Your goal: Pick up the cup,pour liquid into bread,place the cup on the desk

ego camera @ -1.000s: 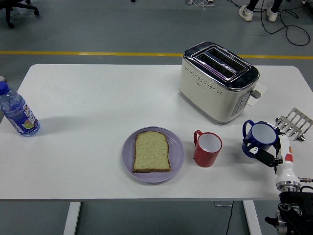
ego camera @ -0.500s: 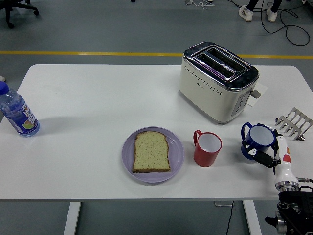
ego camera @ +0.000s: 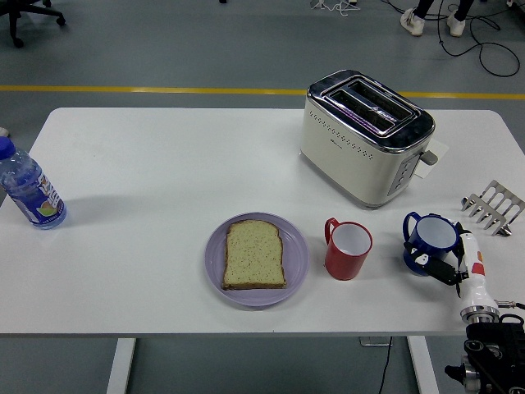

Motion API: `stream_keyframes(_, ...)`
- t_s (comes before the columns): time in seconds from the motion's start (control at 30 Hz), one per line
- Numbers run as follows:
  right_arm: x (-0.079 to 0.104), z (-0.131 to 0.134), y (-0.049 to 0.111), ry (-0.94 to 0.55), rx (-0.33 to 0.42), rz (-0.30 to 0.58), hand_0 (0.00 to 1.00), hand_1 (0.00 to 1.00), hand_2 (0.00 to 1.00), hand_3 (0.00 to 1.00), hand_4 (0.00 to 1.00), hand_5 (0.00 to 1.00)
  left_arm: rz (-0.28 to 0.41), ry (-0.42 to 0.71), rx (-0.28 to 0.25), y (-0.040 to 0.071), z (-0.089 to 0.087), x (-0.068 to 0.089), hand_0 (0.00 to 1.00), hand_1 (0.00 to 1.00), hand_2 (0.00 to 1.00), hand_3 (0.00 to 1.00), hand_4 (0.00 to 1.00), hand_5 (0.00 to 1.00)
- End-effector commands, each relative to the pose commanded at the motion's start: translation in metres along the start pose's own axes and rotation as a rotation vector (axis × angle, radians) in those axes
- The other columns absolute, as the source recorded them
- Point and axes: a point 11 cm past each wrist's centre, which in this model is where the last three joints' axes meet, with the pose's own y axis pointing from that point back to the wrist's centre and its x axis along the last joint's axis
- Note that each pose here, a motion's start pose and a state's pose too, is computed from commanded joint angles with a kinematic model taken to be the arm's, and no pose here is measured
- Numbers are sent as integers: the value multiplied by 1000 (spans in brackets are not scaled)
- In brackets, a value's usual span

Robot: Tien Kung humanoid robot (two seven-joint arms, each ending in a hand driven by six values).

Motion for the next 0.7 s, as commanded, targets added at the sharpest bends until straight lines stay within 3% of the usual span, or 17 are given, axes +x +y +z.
stream_keyframes(0.03, 0, 0, 0, 4, -1, -2, 499, 401, 551, 649, 694, 2, 1, 0, 1, 0, 0, 0, 639, 649, 662, 562, 327, 834)
stream_keyframes(0.07, 0, -1, 0, 8, 0, -4, 460, 401, 552, 742, 712, 2, 0, 0, 0, 0, 0, 0, 638, 648, 662, 562, 328, 834)
stream_keyframes(0.23, 0, -2, -2, 19, 5, -8, 460, 401, 552, 742, 712, 2, -2, 1, -1, 0, 0, -1, 638, 648, 662, 562, 328, 834)
stream_keyframes(0.27, 0, -3, -2, 19, 9, -8, 444, 398, 554, 857, 763, 2, -3, 2, -1, 0, 1, -1, 638, 649, 660, 563, 329, 835)
stream_keyframes(0.43, 0, -5, -2, 18, 19, -8, 444, 398, 554, 857, 763, 2, -1, 4, -2, 0, 1, 0, 638, 649, 660, 563, 329, 835)
stream_keyframes(0.47, 0, -5, -2, 19, 20, -9, 458, 391, 566, 929, 801, 2, -1, 5, -3, 0, 2, 0, 638, 648, 661, 562, 331, 835)
stream_keyframes(0.7, 0, -6, -3, 23, 18, -12, 469, 394, 580, 956, 812, 2, 2, 6, -9, 0, 5, 2, 637, 648, 661, 562, 333, 838)
